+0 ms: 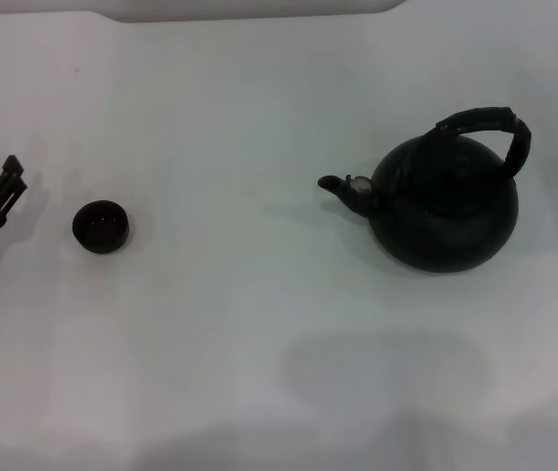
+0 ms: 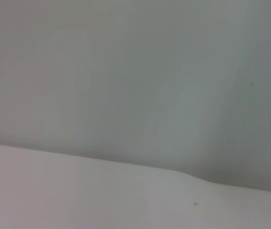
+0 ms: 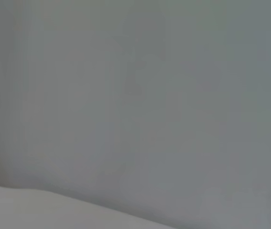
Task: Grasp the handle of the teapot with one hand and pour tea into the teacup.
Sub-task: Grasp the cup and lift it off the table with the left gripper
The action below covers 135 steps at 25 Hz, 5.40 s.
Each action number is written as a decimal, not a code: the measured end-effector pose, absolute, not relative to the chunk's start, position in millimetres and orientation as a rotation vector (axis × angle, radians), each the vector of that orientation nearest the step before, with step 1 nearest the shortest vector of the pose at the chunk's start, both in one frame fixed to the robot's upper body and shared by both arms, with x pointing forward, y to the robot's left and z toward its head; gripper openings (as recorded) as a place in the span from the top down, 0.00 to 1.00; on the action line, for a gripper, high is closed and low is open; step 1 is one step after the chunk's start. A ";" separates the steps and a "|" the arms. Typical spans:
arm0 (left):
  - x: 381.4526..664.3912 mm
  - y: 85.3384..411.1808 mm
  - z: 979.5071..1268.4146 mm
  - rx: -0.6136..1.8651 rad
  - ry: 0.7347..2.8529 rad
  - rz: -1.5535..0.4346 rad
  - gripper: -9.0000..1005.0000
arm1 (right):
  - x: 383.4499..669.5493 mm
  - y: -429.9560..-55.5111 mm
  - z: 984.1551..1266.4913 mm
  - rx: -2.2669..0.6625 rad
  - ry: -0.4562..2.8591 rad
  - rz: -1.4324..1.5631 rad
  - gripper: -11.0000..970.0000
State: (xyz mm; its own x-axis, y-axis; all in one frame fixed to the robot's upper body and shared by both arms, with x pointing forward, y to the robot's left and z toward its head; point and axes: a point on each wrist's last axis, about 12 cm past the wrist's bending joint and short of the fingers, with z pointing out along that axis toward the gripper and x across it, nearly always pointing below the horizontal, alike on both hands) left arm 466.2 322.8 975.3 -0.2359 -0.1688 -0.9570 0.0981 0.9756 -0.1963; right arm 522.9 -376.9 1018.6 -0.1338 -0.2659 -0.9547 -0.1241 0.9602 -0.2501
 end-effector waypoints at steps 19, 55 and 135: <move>448.0 322.7 1003.3 0.030 1.514 -0.287 0.15 | 523.7 -377.2 1018.3 -0.291 1.715 -0.128 0.10; 445.8 373.4 1032.6 0.142 1.576 -0.350 0.16 | 532.6 -366.3 1020.4 -0.328 1.705 -0.099 0.10; 464.3 248.0 1040.4 -0.005 2.215 -0.468 0.13 | 539.6 -377.1 1018.0 -0.327 1.778 -0.183 0.10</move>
State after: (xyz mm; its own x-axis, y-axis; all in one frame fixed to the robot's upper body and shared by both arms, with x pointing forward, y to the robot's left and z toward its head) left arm 464.3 248.0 1040.4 -0.6390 -0.1625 -0.7518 0.1556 0.9299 -0.3333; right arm 539.6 -377.1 1018.0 -0.2039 -0.3165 -0.9264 -0.1214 0.9472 -0.2969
